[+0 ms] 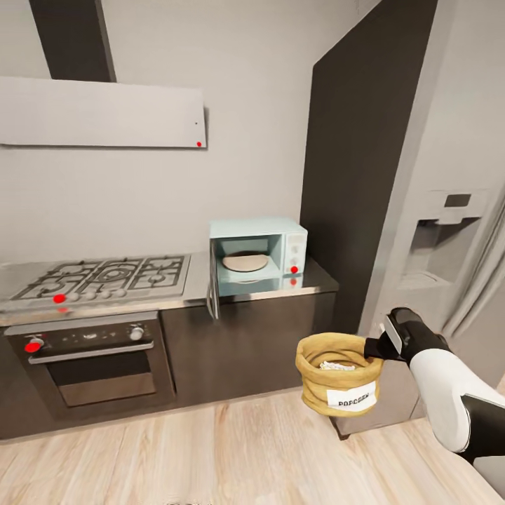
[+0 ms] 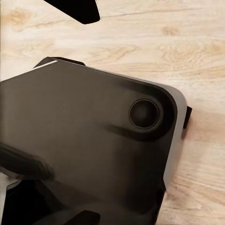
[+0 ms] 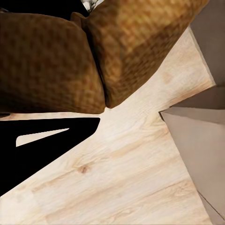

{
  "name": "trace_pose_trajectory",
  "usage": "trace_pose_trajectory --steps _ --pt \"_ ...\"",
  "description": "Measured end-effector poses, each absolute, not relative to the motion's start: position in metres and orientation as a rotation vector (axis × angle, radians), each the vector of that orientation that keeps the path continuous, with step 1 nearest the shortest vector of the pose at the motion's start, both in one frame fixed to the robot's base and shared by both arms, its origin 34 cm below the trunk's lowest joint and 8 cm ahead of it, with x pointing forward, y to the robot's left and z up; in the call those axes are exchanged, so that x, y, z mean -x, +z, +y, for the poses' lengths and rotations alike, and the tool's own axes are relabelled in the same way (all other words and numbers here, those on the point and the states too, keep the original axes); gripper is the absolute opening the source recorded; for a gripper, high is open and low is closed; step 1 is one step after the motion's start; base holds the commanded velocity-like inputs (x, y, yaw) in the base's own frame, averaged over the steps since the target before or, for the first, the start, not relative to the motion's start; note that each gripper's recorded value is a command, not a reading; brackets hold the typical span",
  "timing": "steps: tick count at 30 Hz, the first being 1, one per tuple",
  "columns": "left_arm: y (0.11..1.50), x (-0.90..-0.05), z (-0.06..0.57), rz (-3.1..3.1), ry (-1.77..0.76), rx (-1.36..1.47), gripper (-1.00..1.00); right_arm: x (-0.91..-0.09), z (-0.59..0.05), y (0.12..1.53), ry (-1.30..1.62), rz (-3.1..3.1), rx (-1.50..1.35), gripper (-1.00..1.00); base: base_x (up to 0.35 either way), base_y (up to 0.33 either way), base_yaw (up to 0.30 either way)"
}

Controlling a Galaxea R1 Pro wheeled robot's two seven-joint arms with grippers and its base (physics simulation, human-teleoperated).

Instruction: In the kitchen, take the popcorn bag from the countertop, put it into the microwave, and heat it until the popcorn is cooked so the cooked popcorn ends up inside the bag.

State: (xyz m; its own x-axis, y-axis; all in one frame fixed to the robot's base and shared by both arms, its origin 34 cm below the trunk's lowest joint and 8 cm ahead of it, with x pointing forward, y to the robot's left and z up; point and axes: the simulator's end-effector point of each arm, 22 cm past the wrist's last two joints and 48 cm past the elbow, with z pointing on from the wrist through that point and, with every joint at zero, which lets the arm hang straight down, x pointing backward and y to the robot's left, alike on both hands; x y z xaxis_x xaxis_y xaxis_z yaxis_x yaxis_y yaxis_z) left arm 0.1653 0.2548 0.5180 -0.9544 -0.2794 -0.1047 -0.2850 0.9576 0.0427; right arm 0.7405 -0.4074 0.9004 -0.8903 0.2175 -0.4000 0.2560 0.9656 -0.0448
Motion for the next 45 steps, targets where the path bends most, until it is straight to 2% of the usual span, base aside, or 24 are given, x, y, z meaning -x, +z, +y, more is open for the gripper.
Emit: trace_pose_trajectory --steps 26,45 --pt "0.518 -0.165 0.255 3.011 0.087 0.436 1.0 -0.741 -0.401 0.899 -0.131 2.719 -0.33 -1.0 0.0 0.0 0.266" --pt "0.518 -0.166 0.255 3.01 0.087 0.432 1.0 -0.747 -0.385 0.899 -0.081 2.705 -0.311 -1.0 0.0 0.0 0.011"
